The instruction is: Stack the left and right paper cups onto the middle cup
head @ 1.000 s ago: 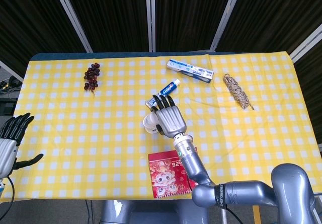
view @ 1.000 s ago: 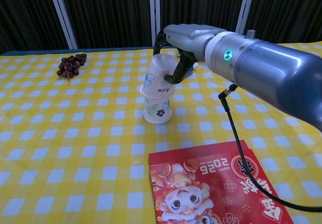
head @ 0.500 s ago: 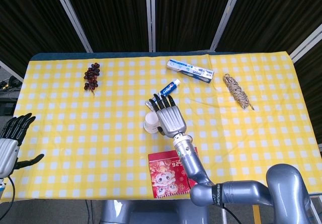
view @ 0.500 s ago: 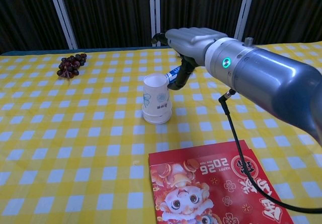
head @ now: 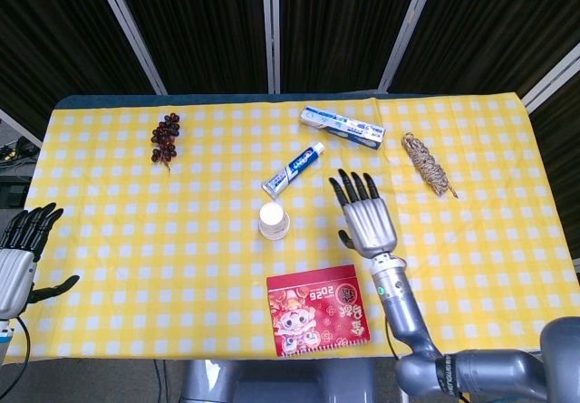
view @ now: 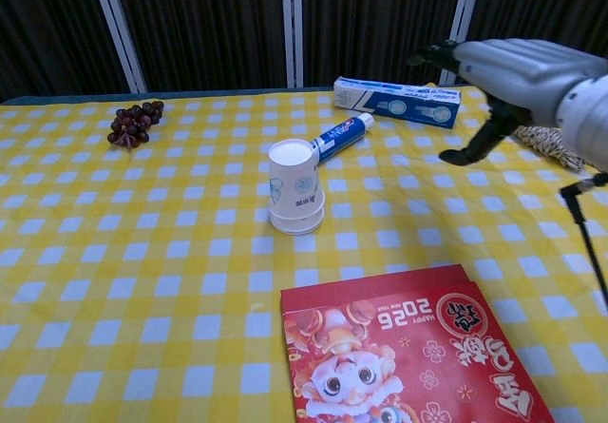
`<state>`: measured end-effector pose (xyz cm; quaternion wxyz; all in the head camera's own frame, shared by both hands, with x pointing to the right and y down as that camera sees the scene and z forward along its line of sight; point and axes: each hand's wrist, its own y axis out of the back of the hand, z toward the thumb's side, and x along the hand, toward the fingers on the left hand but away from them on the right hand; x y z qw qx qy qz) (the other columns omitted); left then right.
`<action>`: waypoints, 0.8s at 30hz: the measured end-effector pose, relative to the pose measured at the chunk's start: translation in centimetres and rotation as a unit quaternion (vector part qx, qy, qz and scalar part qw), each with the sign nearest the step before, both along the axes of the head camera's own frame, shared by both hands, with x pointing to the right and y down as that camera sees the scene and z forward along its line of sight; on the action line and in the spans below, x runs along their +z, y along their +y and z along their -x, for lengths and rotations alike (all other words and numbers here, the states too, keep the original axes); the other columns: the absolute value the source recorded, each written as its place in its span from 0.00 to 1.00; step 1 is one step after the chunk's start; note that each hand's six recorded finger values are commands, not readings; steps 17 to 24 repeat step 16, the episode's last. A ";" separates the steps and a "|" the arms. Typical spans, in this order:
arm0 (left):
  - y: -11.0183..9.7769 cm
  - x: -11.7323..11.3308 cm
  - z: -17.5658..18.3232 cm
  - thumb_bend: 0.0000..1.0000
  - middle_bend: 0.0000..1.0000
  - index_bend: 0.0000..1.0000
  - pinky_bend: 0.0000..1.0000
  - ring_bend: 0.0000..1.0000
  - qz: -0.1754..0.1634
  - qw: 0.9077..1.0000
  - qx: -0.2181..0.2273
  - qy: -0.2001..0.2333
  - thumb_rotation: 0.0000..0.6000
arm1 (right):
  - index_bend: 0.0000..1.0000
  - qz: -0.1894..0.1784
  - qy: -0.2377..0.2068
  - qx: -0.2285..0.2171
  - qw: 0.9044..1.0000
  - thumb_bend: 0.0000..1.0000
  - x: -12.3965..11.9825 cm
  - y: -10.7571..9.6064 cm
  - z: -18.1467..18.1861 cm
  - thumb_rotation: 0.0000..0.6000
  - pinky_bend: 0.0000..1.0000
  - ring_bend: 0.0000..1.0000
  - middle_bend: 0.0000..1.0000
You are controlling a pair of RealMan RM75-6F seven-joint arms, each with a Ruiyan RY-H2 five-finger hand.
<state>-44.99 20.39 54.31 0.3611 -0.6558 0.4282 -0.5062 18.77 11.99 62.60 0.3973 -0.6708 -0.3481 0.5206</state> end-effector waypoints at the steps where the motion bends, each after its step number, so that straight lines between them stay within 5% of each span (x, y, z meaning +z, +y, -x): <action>1: 0.0 0.0 -0.1 0.05 0.00 0.00 0.00 0.00 -0.001 1.000 0.001 -0.002 1.00 | 0.04 0.002 0.003 0.014 1.000 0.15 0.0 0.6 -1.8 1.00 0.00 0.00 0.00; 13: 1.8 2.2 -0.7 0.04 0.00 0.00 0.00 0.00 0.006 1.000 0.009 -0.026 1.00 | 0.02 -0.004 0.027 0.107 0.994 0.15 -2.7 8.1 -17.9 1.00 0.00 0.00 0.00; 24: 2.5 2.9 -0.6 0.04 0.00 0.00 0.00 0.00 0.013 0.999 0.010 -0.034 1.00 | 0.01 -0.011 0.032 0.108 0.994 0.15 -3.4 9.4 -20.1 1.00 0.00 0.00 0.00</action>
